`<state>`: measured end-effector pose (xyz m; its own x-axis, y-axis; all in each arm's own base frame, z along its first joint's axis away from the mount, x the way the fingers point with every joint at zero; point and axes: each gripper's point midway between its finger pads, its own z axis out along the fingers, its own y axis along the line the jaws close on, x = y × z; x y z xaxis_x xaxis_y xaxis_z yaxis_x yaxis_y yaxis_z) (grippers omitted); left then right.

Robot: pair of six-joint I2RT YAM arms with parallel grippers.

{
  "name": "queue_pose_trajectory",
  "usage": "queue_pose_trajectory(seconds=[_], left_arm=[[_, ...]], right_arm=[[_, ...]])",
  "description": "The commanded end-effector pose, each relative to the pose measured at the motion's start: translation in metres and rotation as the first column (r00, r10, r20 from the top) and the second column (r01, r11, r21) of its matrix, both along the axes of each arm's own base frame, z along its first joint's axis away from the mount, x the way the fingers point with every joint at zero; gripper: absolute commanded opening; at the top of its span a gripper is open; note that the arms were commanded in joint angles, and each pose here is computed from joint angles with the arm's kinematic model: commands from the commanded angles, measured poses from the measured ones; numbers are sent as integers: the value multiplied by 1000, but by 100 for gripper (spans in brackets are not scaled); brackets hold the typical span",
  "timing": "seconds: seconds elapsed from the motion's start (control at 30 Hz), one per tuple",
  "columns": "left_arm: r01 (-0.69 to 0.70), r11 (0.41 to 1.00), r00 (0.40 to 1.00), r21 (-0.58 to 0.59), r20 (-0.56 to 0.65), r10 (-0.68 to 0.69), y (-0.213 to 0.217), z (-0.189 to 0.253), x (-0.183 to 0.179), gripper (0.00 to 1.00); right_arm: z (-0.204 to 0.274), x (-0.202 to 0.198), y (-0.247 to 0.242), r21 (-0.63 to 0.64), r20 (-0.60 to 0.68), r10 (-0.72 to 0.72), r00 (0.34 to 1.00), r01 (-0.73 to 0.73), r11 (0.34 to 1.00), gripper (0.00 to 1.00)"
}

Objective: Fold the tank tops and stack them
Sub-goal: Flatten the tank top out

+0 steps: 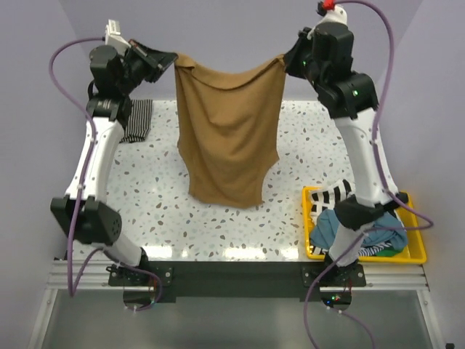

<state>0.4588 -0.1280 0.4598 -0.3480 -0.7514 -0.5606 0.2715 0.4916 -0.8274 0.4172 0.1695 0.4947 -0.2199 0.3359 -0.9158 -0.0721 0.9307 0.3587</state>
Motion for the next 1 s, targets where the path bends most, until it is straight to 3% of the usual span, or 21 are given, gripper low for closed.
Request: queue_pose_trajectory(seconds=[0.0,0.17,0.33,0.37,0.4,0.43,0.47,0.53,0.57,0.6,0.63,0.7,0.73,0.8,0.83,0.87,0.9,0.97], left_arm=[[110,994,963,-3,246,-106,-1,82,6,0],[98,995,946,35,306,-103,35,110,0,0],[36,998,974,51,221,-46,60,59,-13,0],[33,999,986,39,159,-39,63,29,-18,0],[32,999,988,25,148,-36,65,18,-21,0],[22,1000,998,8,64,-22,72,-25,-18,0],[11,1000,998,9,56,-11,72,-32,-28,0],[15,1000,1000,4,-10,-15,69,-72,-34,0],[28,999,995,-16,-100,-30,64,-119,-44,0],[37,999,988,-25,-148,-40,60,-145,-52,0],[38,998,963,-46,-264,-48,56,-203,-67,0],[34,999,941,-31,-335,-42,53,-247,-94,0],[26,999,897,-39,-440,-40,50,-298,-119,4],[29,999,876,-24,-480,-37,47,-328,-147,16],[31,999,839,-37,-542,-46,43,-358,-169,31],[43,999,846,-31,-531,-53,41,-359,-178,33],[45,999,837,-25,-545,-52,40,-367,-186,42],[33,999,829,-10,-558,-33,41,-370,-198,49]], right_arm=[[60,22,-11,104,181,59,982,-79,991,0],[79,13,-23,163,247,64,967,-106,981,0],[10,11,-18,121,84,102,991,-112,986,0],[-36,18,-16,102,-21,106,994,-103,989,0],[-53,16,-14,103,-53,114,992,-108,989,0],[-63,7,-16,107,-72,115,991,-107,988,0],[-118,4,-16,92,-189,113,975,-97,991,0],[-162,-4,-14,108,-265,123,956,-98,989,0],[-210,-18,-18,97,-356,114,928,-85,992,0],[-234,-27,-15,111,-407,130,904,-93,989,0],[-257,-36,-17,111,-450,130,884,-89,990,0],[-325,-63,-20,109,-579,129,805,-80,991,0],[-345,-73,-22,102,-621,123,774,-75,992,0],[-394,-103,-31,74,-729,98,677,-64,995,1],[-406,-113,-33,68,-754,92,650,-62,996,11],[-421,-128,-40,45,-788,67,613,-51,998,29],[-418,-132,-42,49,-775,66,629,-45,998,39],[-418,-144,-45,52,-774,68,629,-43,998,60]])
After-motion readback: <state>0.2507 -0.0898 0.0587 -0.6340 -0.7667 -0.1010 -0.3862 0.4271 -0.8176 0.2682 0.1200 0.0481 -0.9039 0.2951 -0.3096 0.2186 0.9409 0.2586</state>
